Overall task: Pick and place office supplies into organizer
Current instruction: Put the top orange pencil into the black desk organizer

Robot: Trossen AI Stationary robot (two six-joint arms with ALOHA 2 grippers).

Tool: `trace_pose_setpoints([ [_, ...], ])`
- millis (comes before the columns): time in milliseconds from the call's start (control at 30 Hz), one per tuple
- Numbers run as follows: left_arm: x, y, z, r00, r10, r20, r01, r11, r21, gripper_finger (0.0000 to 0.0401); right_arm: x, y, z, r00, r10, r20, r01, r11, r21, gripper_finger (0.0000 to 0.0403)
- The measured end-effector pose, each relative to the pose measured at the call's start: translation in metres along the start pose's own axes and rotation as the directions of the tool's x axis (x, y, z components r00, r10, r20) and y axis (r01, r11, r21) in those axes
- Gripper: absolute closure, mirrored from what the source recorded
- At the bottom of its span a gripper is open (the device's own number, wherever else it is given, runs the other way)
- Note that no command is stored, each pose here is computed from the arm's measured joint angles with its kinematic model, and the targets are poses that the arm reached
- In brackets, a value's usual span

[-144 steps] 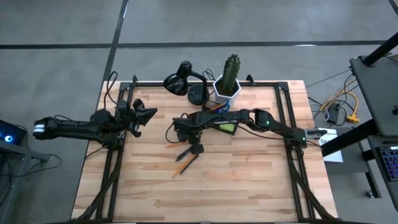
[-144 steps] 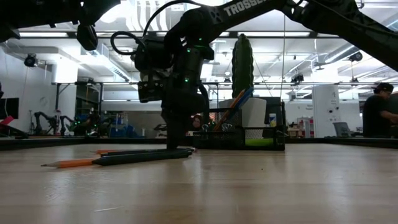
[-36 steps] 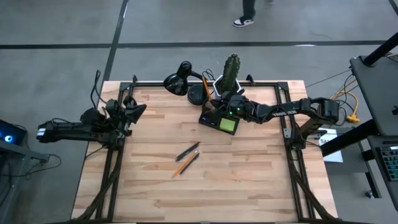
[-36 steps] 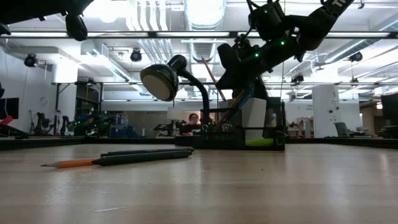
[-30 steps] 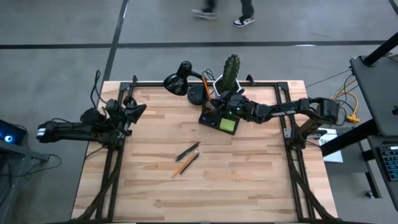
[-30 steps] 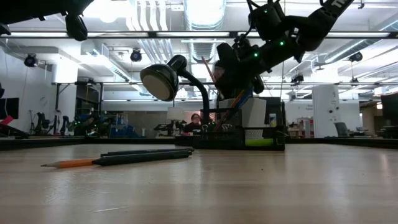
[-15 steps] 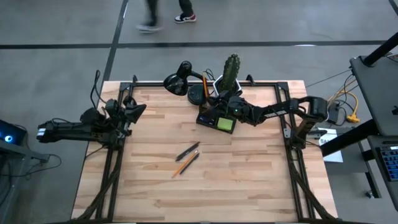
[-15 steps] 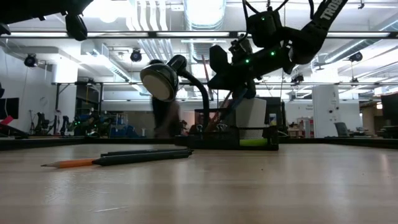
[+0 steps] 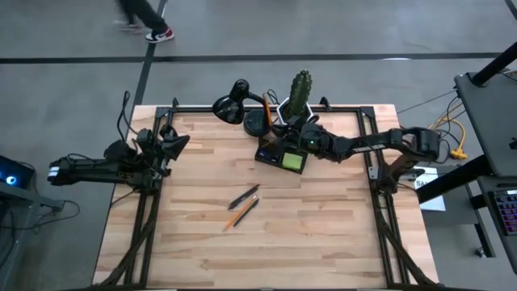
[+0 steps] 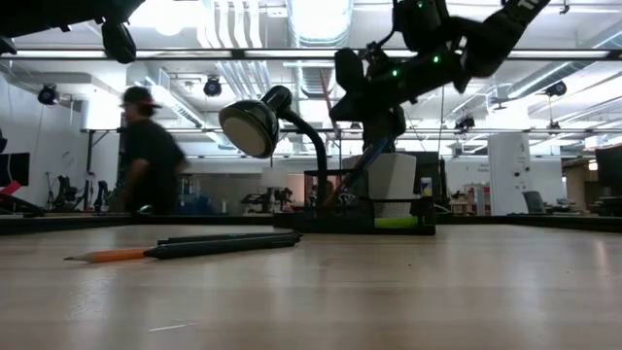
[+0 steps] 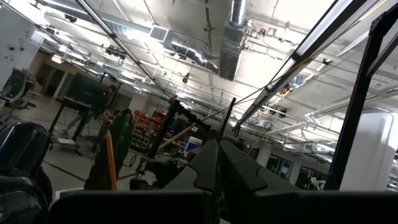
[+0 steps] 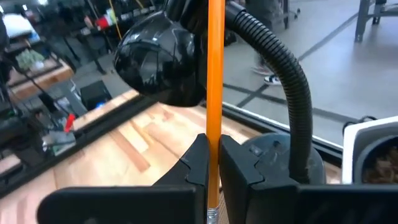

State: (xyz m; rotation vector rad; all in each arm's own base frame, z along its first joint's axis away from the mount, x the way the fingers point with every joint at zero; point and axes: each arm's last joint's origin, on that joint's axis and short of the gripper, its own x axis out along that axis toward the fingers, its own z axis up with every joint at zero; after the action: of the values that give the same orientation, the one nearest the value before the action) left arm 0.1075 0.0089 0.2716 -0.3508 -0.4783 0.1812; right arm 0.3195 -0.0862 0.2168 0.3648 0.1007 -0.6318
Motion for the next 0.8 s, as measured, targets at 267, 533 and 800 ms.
trace_pose_setpoints([
  [267,0.0,0.0,0.0,1.0,0.001,-0.002,-0.001,1.0,0.003,0.0401,-0.016,0.014,0.027,0.979,-0.062,-0.192,0.03,0.986,-0.166,0.039],
  [533,0.0,0.0,0.0,1.0,0.001,-0.001,-0.001,1.0,0.003,0.0401,-0.022,0.033,0.058,0.925,-0.139,-0.355,-0.016,0.916,-0.401,0.039],
  [800,0.0,0.0,0.0,1.0,0.0,-0.002,0.0,1.0,0.003,0.0401,-0.031,0.036,0.074,0.854,-0.245,-0.459,-0.064,0.826,-0.56,0.039],
])
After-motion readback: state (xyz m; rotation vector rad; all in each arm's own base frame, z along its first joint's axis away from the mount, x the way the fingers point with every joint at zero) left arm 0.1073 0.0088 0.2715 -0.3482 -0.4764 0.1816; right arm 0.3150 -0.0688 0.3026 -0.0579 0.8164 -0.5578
